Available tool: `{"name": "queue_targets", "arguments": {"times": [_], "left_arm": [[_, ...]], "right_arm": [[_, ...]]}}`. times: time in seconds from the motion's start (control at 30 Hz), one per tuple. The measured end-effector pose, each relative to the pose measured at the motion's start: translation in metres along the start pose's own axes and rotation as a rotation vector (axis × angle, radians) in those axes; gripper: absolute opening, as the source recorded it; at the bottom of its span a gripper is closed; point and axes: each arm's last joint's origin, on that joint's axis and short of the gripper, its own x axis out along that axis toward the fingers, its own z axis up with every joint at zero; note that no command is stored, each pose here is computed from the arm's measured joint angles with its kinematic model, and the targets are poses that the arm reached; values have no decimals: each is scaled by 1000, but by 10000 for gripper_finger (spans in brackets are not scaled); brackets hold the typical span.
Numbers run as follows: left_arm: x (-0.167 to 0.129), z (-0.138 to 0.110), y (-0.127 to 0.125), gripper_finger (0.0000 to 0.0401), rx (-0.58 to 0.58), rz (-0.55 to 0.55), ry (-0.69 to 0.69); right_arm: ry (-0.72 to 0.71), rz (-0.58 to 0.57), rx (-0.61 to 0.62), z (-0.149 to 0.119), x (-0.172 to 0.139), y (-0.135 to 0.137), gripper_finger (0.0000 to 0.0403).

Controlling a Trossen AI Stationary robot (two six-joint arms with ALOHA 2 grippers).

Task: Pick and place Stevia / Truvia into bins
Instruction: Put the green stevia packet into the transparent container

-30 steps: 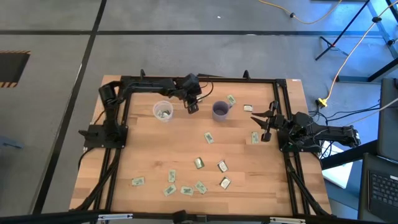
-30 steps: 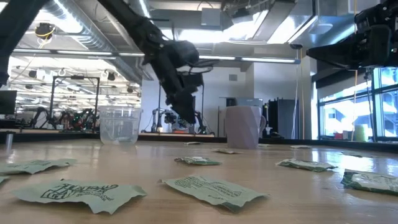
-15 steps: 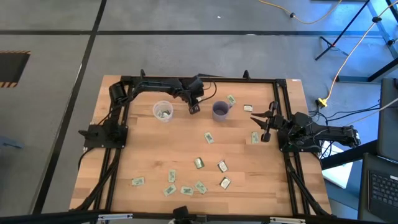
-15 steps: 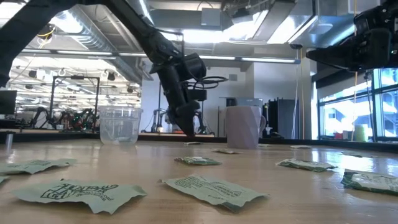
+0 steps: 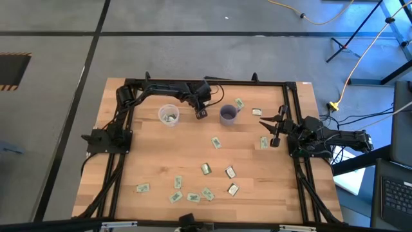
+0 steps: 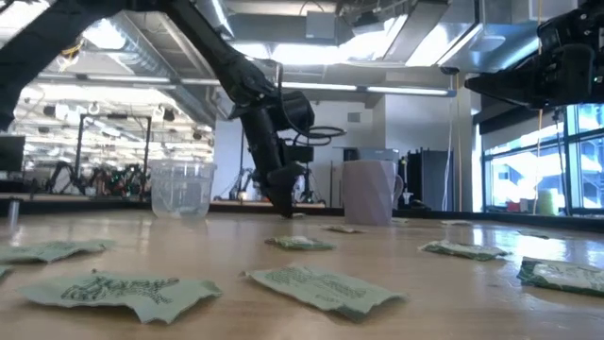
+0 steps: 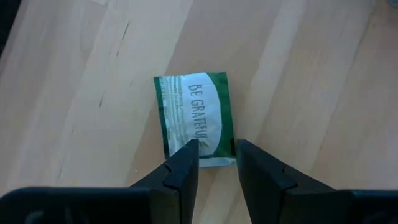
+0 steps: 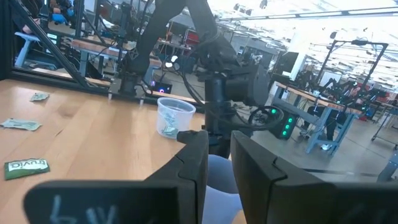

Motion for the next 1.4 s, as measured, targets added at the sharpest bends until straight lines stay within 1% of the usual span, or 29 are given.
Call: {"name": "queue_targets", "arguments": {"times": [0.07,0.27,0.87,1.0,1.1,1.17,1.4], "left_arm": [[0,0,0,104,2,16,3],[1,-1,0,96,0,-2,4],[2,-1,0,6,1,-5,6],[-1,-1,-1,4,2,-2,1],[-8,-1,-4,4,4,16,9],[-17,3,-7,2,7,33,-14],[-66,11,-18,2,32,85,-81]], "right_arm": [[0,0,0,0,0,0,75],[1,0,0,0,0,0,75],[1,0,0,0,0,0,75],[2,0,0,0,0,0,74],[1,0,0,0,0,0,74],[2,0,0,0,0,0,75],[1,0,0,0,0,0,75]]}}
